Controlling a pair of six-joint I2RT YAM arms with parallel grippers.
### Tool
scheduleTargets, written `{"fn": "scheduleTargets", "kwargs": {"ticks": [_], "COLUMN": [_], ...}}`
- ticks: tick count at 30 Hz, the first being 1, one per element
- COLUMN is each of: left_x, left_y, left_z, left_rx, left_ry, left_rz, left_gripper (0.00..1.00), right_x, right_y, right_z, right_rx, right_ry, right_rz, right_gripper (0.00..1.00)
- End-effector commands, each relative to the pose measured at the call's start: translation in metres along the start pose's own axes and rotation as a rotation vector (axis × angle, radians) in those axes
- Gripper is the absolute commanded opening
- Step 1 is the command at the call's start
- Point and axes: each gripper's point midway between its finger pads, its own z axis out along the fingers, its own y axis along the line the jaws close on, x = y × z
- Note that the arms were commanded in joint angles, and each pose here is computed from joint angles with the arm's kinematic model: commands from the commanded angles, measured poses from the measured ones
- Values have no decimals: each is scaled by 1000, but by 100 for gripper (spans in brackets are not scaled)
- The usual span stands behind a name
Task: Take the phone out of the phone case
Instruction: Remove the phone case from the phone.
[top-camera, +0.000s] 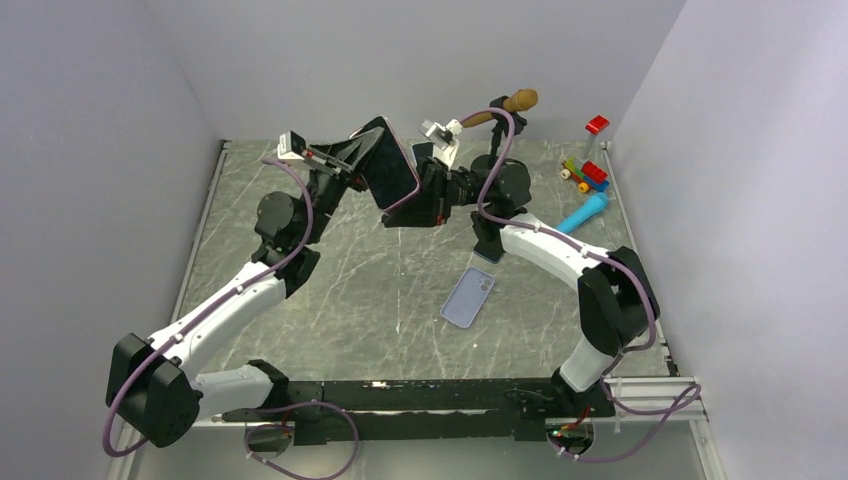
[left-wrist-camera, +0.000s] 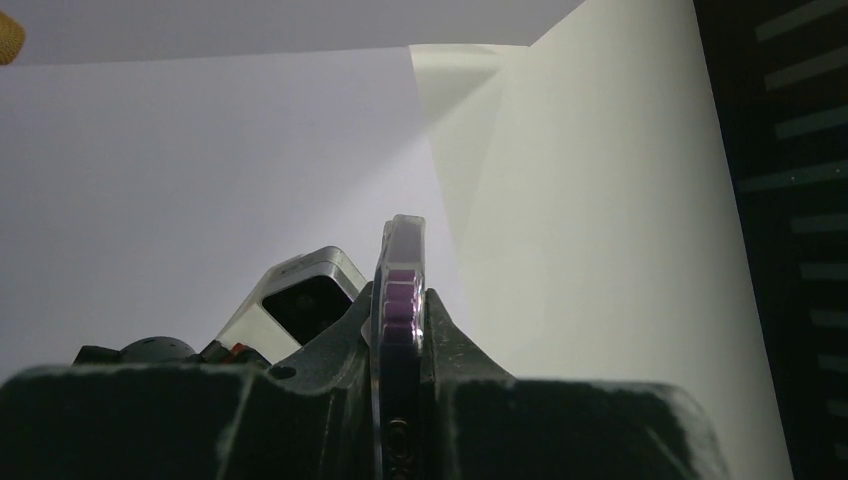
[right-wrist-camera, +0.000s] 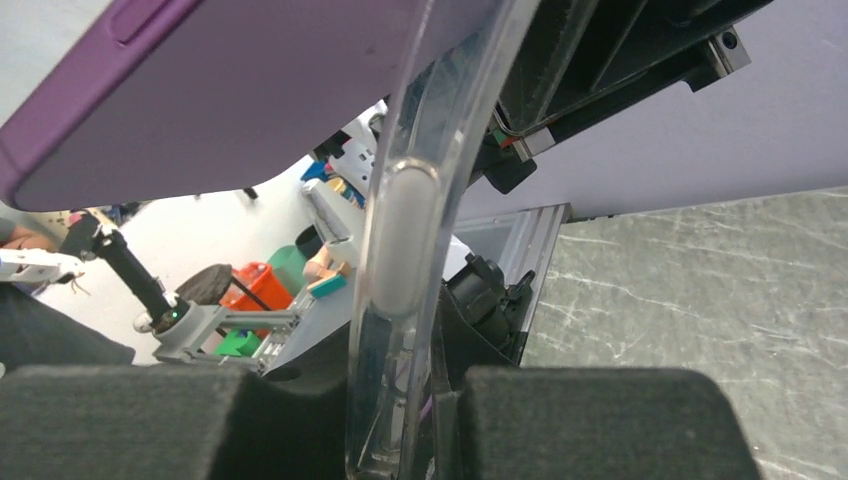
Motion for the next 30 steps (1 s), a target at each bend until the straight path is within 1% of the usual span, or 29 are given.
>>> {"fn": "scheduleTargets", "kwargs": {"ticks": [1, 2, 3, 4, 5, 6, 9, 10, 13, 15, 17, 18, 20, 22, 24, 26, 28, 30], "left_x": [77, 74, 72, 69, 66, 64, 47, 39, 19, 10, 4, 3, 4, 8, 12, 14, 15, 16], "left_y": [-82, -79, -74, -70, -65, -58, -40, -36, -24, -17, -9, -2, 5, 12, 16, 19, 19, 21], "left_z": [-37, -39, -39, -40, -39, -39, -37, -36, -36, -37, -37, -38, -39, -39, -40, -41, -42, -41], "left_rx": [199, 190, 181, 174, 158, 135, 50, 26, -47, -77, -96, -116, -122, -133, -138, -136, -122, -118], "left_ry": [309, 291, 277, 266, 257, 248, 220, 210, 196, 202, 209, 222, 249, 290, 328, 346, 354, 363], "left_rz": [-178, -172, -156, -138, -113, -79, 59, 119, 255, 306, 341, 349, 369, 392, 417, 424, 425, 421], "left_gripper": [0, 0, 0, 0, 0, 0, 0, 0, 0, 0, 0, 0, 0, 0, 0, 0, 0, 0], "right_x": [1, 2, 5, 6, 14, 18, 39, 48, 79, 95, 105, 107, 98, 76, 47, 19, 3, -9], "right_y": [-44, -47, -52, -53, -58, -59, -57, -53, -39, -31, -28, -24, -12, 2, 17, 26, 34, 39], "right_z": [-13, -14, -16, -18, -23, -29, -49, -56, -81, -104, -135, -145, -151, -133, -106, -84, -72, -66], "right_rx": [133, 161, 204, 247, 309, 369, 535, 574, 705, 835, 1020, 1072, 1105, 1032, 896, 764, 683, 641], "right_ry": [-57, -54, -49, -45, -35, -38, -20, 3, 98, 145, 157, 155, 121, 59, -5, -83, -121, -140], "right_rz": [104, 108, 128, 129, 169, 176, 215, 239, 302, 302, 322, 347, 399, 443, 477, 488, 508, 501], "right_gripper": [0, 0, 3, 23, 43, 58, 91, 98, 100, 100, 100, 100, 96, 90, 79, 63, 50, 47]}}
